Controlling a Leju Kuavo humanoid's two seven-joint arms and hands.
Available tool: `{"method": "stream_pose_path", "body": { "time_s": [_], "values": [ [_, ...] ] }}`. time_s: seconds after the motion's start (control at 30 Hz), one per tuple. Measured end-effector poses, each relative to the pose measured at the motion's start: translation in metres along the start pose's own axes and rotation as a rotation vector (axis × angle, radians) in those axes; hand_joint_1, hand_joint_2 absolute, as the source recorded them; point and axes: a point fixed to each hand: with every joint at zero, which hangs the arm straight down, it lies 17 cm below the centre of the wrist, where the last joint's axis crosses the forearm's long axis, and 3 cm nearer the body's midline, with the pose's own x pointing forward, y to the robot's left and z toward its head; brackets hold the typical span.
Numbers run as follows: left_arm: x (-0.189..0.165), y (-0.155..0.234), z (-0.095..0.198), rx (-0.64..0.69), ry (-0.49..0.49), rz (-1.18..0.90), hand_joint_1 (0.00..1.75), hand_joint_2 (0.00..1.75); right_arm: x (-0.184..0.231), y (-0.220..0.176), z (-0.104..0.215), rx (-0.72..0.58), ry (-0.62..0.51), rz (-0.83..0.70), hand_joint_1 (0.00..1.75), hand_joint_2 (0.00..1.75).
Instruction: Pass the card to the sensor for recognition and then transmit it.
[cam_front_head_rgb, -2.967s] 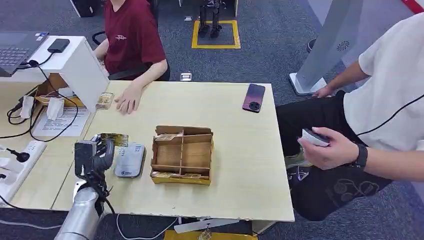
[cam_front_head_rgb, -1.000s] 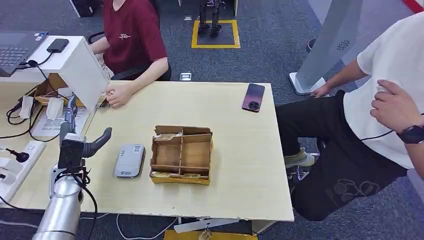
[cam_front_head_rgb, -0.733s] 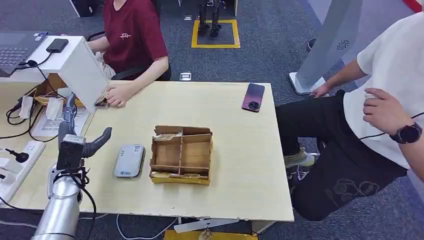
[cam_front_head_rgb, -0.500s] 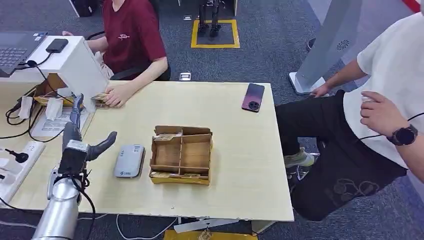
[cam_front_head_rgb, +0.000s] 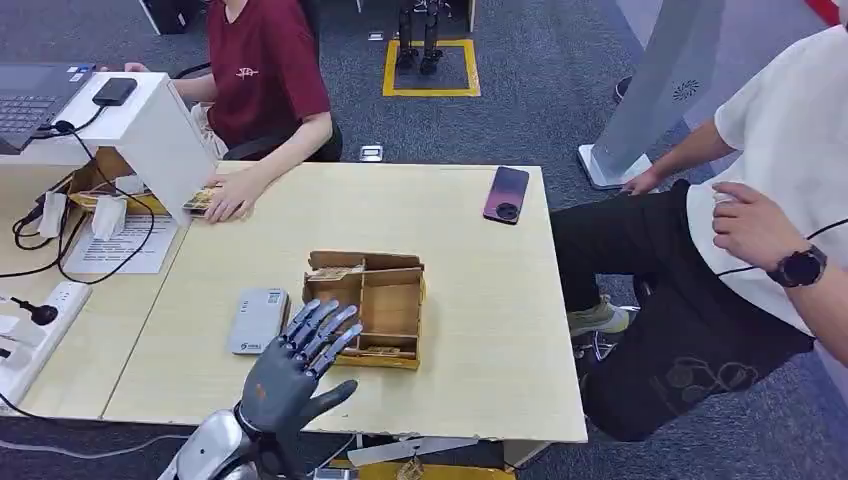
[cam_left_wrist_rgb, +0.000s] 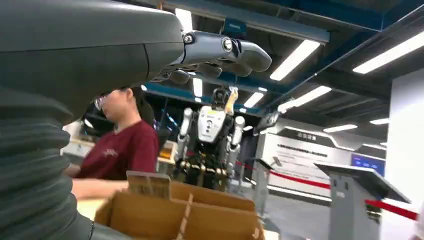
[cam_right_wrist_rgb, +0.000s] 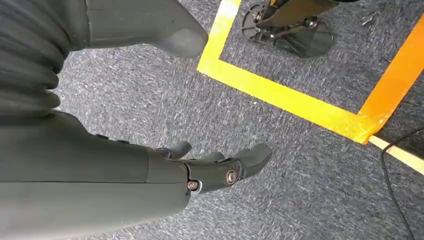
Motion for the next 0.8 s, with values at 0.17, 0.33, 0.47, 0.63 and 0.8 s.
{"method": "stream_pose_path", "body": {
  "time_s": [0.17, 0.33, 0.47, 0.63, 0.8],
  "values": [
    [0.019, -0.016, 0.008, -0.039, -0.035, 0.046, 0.00, 1.75, -0.001, -0.002, 0.000, -0.006, 0.003, -0.006, 0.00, 1.75],
    [0.023, -0.025, 0.011, -0.075, -0.036, 0.052, 0.00, 1.75, -0.001, -0.002, 0.000, -0.006, 0.003, -0.009, 0.00, 1.75],
    [0.011, -0.036, 0.014, -0.117, -0.008, -0.022, 0.00, 1.75, 0.000, -0.001, 0.000, 0.000, -0.001, -0.003, 0.00, 1.75],
    [-0.007, -0.052, 0.022, -0.159, 0.026, -0.074, 0.00, 1.75, 0.001, 0.000, 0.000, 0.006, -0.007, 0.002, 0.00, 1.75],
    [-0.017, -0.062, 0.029, -0.188, 0.054, -0.087, 0.00, 1.75, 0.001, 0.000, 0.000, 0.006, -0.008, 0.004, 0.00, 1.75]
  ]
}}
